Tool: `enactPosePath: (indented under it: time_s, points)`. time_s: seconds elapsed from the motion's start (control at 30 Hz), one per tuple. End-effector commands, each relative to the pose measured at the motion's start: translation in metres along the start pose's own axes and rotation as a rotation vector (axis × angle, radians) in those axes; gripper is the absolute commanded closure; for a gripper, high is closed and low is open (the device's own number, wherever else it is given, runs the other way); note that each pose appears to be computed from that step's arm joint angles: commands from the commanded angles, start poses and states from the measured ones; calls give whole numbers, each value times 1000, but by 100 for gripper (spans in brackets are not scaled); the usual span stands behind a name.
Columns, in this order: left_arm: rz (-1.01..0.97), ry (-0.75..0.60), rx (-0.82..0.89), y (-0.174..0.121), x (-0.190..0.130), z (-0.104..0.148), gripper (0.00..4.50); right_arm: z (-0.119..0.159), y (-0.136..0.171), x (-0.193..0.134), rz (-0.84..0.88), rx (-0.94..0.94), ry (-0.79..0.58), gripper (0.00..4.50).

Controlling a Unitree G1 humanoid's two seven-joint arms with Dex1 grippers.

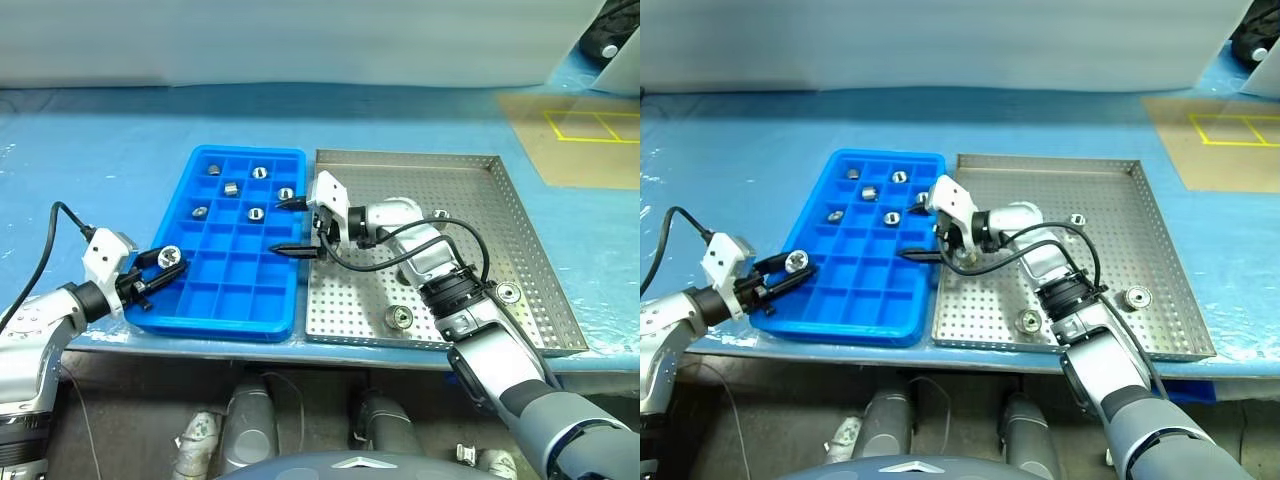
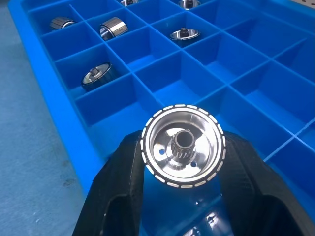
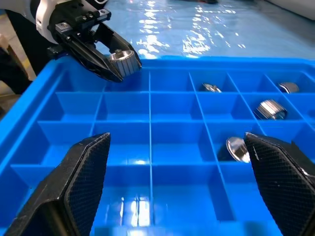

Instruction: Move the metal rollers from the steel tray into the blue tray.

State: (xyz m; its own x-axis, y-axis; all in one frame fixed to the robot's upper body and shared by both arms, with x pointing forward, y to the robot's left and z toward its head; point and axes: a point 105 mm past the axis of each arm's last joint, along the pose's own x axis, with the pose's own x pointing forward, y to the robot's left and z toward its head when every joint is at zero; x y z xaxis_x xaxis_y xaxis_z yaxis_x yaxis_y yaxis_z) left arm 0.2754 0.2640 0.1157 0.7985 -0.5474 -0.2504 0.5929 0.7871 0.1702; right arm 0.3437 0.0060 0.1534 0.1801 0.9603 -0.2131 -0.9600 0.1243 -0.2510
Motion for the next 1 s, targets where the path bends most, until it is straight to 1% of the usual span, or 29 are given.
enactPosePath:
  time_s: [0.03,0.2,0.4,0.57,0.63,0.67,0.73,0.8,0.9,1.0]
  points:
    - [5,-15,36,5,-16,11,262,13,-1,-5,-24,-37,-40,0]
    - [28,-10,23,9,-15,5,262,11,-1,-4,-32,-31,-38,0]
    - [27,-41,-5,5,-2,5,262,11,-2,-4,-42,-37,-36,0]
    - [13,-4,-23,3,4,-6,262,11,-3,-6,-57,-37,-34,0]
    - [24,-2,-17,6,4,-7,202,10,-3,-6,-62,-36,-33,0]
    - [42,-4,-9,10,4,-7,184,10,-3,-7,-63,-35,-32,0]
    - [82,-8,0,17,5,-7,126,9,-3,-8,-69,-34,-30,0]
    - [56,-13,13,14,7,-5,63,8,-4,-9,-74,-34,-28,0]
    - [45,-32,31,12,9,3,63,8,-4,-9,-79,-32,-28,0]
    - [22,-60,82,8,12,16,63,8,-4,-9,-82,-32,-26,0]
